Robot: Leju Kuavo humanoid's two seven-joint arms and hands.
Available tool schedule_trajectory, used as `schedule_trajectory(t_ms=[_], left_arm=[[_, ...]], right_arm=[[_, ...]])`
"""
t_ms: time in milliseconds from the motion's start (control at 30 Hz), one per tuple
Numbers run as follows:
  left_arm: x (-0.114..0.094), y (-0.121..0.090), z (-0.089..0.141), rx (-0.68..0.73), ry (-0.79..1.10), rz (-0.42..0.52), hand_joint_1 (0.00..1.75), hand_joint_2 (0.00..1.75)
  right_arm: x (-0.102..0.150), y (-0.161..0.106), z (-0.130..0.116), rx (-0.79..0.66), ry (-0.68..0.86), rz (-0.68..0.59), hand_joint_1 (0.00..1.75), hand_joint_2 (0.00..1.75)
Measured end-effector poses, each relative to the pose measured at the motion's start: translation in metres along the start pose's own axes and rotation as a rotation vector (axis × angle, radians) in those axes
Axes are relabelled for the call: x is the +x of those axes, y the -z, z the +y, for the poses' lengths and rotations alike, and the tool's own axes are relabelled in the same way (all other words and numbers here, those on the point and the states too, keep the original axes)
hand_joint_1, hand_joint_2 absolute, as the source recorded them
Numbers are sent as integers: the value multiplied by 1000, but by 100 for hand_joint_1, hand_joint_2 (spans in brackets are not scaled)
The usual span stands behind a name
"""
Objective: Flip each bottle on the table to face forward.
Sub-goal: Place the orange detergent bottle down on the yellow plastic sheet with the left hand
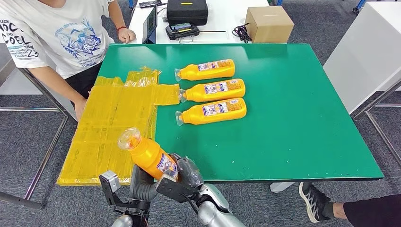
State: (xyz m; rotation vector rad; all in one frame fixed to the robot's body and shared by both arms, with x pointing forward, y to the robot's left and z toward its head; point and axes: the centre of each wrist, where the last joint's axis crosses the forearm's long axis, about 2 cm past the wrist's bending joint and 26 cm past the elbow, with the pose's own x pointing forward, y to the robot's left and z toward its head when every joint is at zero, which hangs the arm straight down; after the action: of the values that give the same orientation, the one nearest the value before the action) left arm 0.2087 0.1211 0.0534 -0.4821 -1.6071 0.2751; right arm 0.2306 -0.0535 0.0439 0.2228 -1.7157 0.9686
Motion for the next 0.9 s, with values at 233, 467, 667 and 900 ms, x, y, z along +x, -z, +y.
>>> schedule_trajectory(t_ms=[233, 467, 667, 900], left_arm=[[0, 0, 0, 0, -1, 0, 24, 175], [0, 0, 2, -3, -21, -9, 175, 175], [0, 0, 2, -13, -35, -11, 175, 175], [5, 3, -1, -28, -52, -28, 175, 175]], right_arm=[[0, 0, 0, 1, -1, 0, 175, 175], [-1, 1, -1, 18, -21, -2, 175, 175], [-1, 0, -2, 11, -42, -7, 0, 175], [4, -6, 2, -93, -52, -10, 0, 0]])
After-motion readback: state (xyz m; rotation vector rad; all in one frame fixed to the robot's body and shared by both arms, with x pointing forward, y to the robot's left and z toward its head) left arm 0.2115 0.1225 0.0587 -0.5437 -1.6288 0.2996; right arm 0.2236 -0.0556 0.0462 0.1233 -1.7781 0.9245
